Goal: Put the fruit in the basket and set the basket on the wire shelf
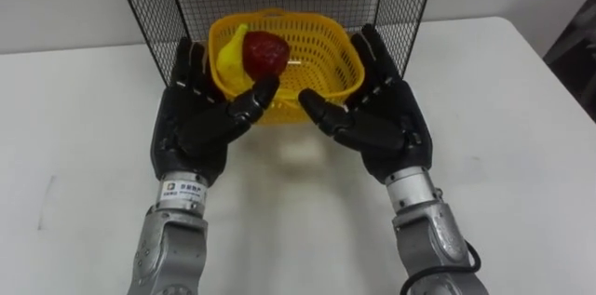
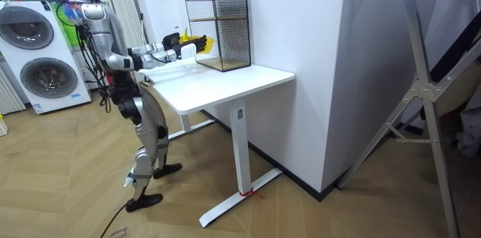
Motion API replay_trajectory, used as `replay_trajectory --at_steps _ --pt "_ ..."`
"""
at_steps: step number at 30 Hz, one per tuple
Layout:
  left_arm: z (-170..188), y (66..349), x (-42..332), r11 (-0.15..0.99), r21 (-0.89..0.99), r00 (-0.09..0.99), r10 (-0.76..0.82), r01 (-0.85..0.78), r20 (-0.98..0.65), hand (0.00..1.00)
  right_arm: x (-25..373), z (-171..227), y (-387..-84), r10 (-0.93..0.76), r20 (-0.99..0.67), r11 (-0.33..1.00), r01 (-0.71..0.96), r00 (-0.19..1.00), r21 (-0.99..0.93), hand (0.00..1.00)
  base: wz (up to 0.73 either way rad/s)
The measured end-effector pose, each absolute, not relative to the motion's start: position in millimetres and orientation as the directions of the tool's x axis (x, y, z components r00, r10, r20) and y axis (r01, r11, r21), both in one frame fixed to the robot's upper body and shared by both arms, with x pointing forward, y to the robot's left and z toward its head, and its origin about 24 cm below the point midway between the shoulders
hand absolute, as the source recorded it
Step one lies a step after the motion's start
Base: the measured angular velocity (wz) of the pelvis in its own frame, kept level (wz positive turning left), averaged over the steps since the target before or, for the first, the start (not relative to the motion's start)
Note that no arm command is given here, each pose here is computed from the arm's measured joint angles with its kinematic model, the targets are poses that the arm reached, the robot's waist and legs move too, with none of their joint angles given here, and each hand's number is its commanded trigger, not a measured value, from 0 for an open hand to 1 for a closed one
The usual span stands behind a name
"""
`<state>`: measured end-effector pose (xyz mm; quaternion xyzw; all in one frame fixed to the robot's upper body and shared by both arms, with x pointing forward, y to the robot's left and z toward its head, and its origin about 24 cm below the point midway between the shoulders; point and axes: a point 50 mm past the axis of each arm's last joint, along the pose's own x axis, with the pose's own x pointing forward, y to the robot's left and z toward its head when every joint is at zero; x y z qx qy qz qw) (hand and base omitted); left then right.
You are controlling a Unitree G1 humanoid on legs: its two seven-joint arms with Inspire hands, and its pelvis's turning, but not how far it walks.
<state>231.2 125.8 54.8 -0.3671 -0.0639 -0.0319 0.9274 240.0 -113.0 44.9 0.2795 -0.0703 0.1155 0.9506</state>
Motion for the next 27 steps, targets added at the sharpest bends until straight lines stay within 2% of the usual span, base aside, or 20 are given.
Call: replay_trajectory --at_steps 17,27 --pt "52 121 232 0.729 -0.675 0.991 -0.035 0.116 0.133 0.0 244 48 -115 0.167 0.219 0.825 -0.258 0.961 0.503 0.0 0.08" --pt "52 125 233 0.736 -0.669 0.992 -0.021 0.102 0.128 0.0 251 48 -112 0.188 0.208 0.827 -0.269 0.96 0.494 0.0 -0.1"
